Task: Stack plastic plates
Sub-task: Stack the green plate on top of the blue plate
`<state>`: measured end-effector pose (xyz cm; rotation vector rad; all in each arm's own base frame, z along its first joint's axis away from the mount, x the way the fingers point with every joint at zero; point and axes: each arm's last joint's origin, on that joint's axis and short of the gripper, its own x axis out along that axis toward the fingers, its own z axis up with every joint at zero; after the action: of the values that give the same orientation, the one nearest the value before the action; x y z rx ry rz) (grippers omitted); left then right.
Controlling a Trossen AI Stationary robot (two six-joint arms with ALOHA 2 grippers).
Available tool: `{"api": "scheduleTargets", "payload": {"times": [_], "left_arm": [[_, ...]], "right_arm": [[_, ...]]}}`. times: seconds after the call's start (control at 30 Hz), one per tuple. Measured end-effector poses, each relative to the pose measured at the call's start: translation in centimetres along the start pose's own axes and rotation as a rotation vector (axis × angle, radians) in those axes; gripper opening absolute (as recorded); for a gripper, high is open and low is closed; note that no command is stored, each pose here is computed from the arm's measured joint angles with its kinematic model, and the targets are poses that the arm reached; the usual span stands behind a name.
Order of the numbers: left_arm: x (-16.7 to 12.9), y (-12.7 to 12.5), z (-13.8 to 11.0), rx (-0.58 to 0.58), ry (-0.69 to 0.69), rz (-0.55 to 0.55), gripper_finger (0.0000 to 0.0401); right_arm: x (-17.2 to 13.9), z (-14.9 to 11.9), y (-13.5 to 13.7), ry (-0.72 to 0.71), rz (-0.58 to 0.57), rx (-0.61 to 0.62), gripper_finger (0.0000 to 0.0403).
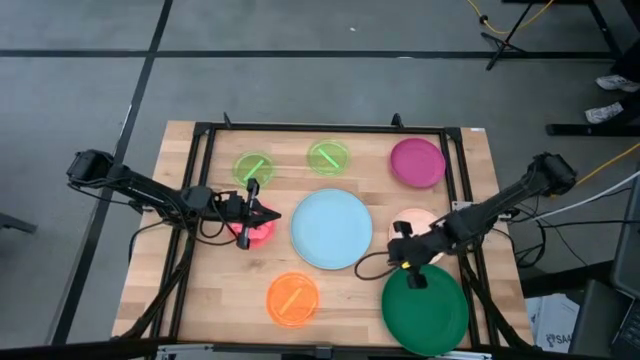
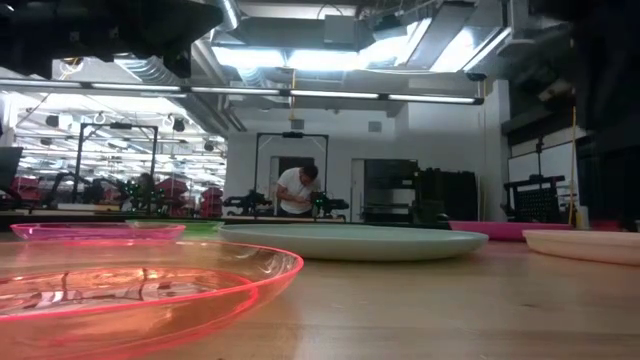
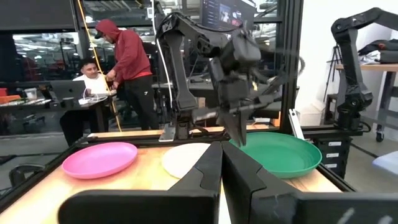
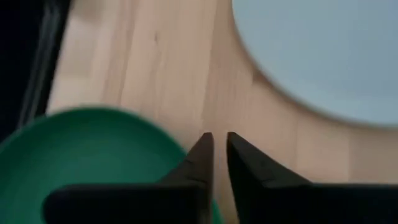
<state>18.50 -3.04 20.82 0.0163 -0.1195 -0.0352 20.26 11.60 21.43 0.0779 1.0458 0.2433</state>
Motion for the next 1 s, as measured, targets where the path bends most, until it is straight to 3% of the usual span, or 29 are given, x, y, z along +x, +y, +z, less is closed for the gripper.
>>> {"api": "scheduleTargets", "payload": {"times": [0.2, 0.4, 0.8, 1.0], "left_arm": [[0.0, 0.0, 0.0, 0.0, 0.001, 0.0, 0.0004], [0.0, 0.0, 0.0, -0.001, 0.001, 0.0, 0.0004], [0.0, 0.0, 0.0, 0.0, 0.003, 0.0, 0.0004], [0.0, 0.0, 0.0, 0.0, 0.003, 0.0, 0.0004]], "right_arm": [[2.5, -0.8, 0.1, 0.169, 0.041, 0.011, 0.0126], [4.1, -1.1, 0.0, 0.23, 0.023, -0.105, 0.016], [6.3, -1.5, 0.1, 0.294, 0.054, -0.121, 0.016], [6.5, -1.2, 0.2, 0.273, 0.073, -0.132, 0.0107]]}}
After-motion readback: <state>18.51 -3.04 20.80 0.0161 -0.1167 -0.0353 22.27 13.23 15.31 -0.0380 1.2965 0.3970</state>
